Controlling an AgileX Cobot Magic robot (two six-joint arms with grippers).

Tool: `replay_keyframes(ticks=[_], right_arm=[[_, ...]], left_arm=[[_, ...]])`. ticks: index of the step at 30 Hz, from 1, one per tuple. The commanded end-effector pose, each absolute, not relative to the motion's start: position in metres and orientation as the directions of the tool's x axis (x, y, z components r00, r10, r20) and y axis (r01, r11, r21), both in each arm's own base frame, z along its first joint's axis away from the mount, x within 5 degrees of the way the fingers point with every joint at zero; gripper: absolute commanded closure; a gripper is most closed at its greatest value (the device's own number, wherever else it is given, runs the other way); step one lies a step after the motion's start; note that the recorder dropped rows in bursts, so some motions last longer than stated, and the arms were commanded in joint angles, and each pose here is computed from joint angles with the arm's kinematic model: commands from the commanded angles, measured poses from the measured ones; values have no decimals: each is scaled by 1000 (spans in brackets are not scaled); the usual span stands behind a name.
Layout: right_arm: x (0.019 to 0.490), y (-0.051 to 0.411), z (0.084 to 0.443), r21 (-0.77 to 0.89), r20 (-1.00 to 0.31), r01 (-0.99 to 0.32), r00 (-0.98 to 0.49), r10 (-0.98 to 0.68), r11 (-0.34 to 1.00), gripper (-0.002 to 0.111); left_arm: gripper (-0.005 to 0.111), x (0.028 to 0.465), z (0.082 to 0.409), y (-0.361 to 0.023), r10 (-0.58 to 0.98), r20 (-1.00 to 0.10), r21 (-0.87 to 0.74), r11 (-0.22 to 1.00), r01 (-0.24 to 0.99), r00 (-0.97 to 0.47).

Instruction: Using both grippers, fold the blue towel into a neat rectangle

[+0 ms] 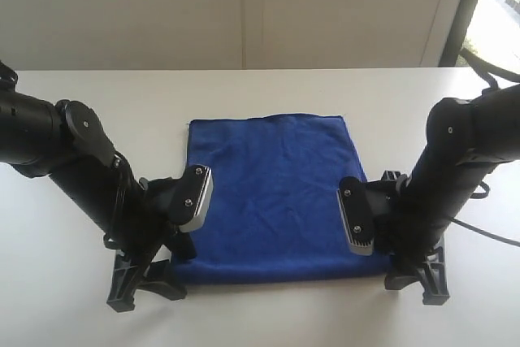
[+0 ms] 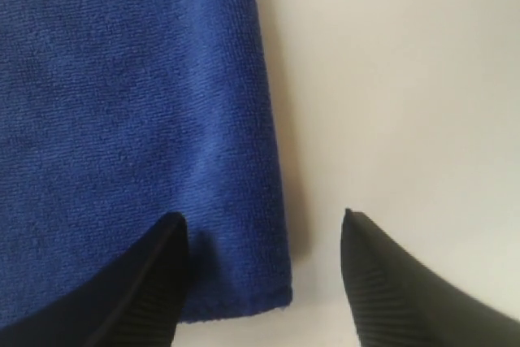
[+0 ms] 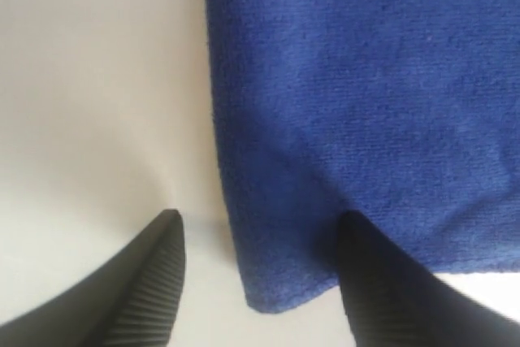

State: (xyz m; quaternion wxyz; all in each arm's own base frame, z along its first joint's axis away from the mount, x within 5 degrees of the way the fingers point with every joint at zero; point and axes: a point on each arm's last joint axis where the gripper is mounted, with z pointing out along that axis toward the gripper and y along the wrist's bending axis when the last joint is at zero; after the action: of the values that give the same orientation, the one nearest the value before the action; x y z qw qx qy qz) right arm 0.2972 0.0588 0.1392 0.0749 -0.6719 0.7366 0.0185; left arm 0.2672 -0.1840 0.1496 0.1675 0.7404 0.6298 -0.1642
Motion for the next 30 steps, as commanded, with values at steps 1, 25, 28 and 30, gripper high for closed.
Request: replay_keyframes(ticks=[1,25,28,30], right_arm=[[296,59,136,-63,-144,-993,-90,-986,100,57],[274,61,149,157,-135,-964,-236,-962,214,108],[269,60,159,169,-136,-961,-242,-961,219,108],[267,60,165,158,-141,-960,-255,-957,232,108]], left_arm=[[47,265,148,-186,875,-460,37,-151,988,151],[107,249,168,-184,851,-495,-39,-225,974,177],[107,245,182,-182,841,-502,-7,-239,971,203],[107,244,191,-180,840,-494,28,-242,970,224]])
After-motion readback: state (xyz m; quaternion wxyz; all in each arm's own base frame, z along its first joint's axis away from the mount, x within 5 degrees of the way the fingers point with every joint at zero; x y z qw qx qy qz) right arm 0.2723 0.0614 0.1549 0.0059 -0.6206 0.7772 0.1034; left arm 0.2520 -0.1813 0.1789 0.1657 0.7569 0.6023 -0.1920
